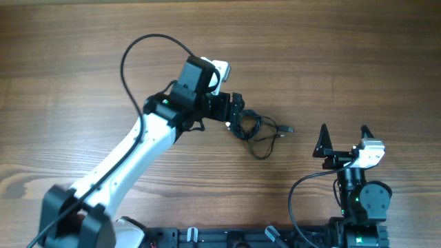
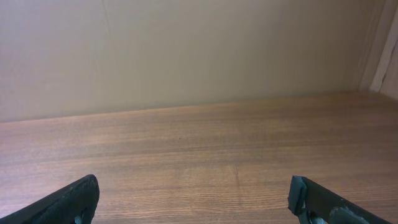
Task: Untangle cables
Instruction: 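Reach the left gripper forward and down onto the black cable bundle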
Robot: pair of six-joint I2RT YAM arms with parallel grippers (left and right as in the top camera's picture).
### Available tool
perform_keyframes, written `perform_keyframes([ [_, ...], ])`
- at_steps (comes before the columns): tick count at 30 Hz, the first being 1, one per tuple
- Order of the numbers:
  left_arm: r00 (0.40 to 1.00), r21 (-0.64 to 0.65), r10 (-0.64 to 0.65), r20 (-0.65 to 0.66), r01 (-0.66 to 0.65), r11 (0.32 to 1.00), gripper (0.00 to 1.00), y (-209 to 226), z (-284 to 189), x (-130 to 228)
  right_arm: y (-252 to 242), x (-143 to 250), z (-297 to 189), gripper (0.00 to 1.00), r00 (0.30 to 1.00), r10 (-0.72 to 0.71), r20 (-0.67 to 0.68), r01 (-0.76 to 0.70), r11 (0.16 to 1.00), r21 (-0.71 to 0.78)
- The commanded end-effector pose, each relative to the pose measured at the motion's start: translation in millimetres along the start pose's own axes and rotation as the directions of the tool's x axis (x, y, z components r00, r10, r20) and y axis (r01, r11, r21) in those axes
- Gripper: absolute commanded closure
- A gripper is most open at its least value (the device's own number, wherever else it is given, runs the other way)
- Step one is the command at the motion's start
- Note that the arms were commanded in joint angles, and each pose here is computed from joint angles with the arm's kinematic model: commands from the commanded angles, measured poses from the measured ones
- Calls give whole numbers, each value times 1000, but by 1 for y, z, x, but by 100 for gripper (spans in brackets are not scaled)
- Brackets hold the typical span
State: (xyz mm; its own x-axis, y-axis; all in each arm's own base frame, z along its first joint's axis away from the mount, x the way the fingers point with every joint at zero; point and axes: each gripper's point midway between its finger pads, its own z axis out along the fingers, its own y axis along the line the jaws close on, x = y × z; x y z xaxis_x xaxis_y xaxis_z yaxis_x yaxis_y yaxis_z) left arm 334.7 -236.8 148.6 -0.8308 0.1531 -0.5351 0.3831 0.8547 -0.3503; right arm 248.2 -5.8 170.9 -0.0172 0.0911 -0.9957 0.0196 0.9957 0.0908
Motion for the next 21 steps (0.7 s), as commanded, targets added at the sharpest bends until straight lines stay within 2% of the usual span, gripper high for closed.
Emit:
perform_keyframes([
  [1, 1000, -12, -7, -24, 6, 1000, 7, 5, 20, 0, -2, 0, 0, 0, 1000, 17, 2, -17, 1000, 13],
  [4, 998, -24, -17, -63, 15, 1000, 14, 11, 34, 9, -2, 0, 0, 0, 1000, 17, 2, -17, 1000, 13],
  [7, 994, -31, -20, -103, 16, 999, 16, 13, 48, 19, -2, 0, 0, 0, 1000, 17, 2, -17, 1000, 13],
  [13, 986, -6, 33, -162, -34, 999, 23, -6, 79, 40, -2, 0, 0, 0, 1000, 17, 2, -17, 1000, 13],
  [17, 983, -78, 24, -179, -39, 996, 36, 12, 95, 48, -2, 0, 0, 0, 1000, 17, 2, -17, 1000, 13],
  [20, 984, -118, 5, -180, -27, 993, 39, 20, 99, 50, -2, 0, 0, 0, 1000, 17, 2, -17, 1000, 13],
  [21, 986, -168, -34, -161, 6, 986, 41, 27, 99, 47, -2, 0, 0, 0, 1000, 17, 2, -17, 1000, 13],
])
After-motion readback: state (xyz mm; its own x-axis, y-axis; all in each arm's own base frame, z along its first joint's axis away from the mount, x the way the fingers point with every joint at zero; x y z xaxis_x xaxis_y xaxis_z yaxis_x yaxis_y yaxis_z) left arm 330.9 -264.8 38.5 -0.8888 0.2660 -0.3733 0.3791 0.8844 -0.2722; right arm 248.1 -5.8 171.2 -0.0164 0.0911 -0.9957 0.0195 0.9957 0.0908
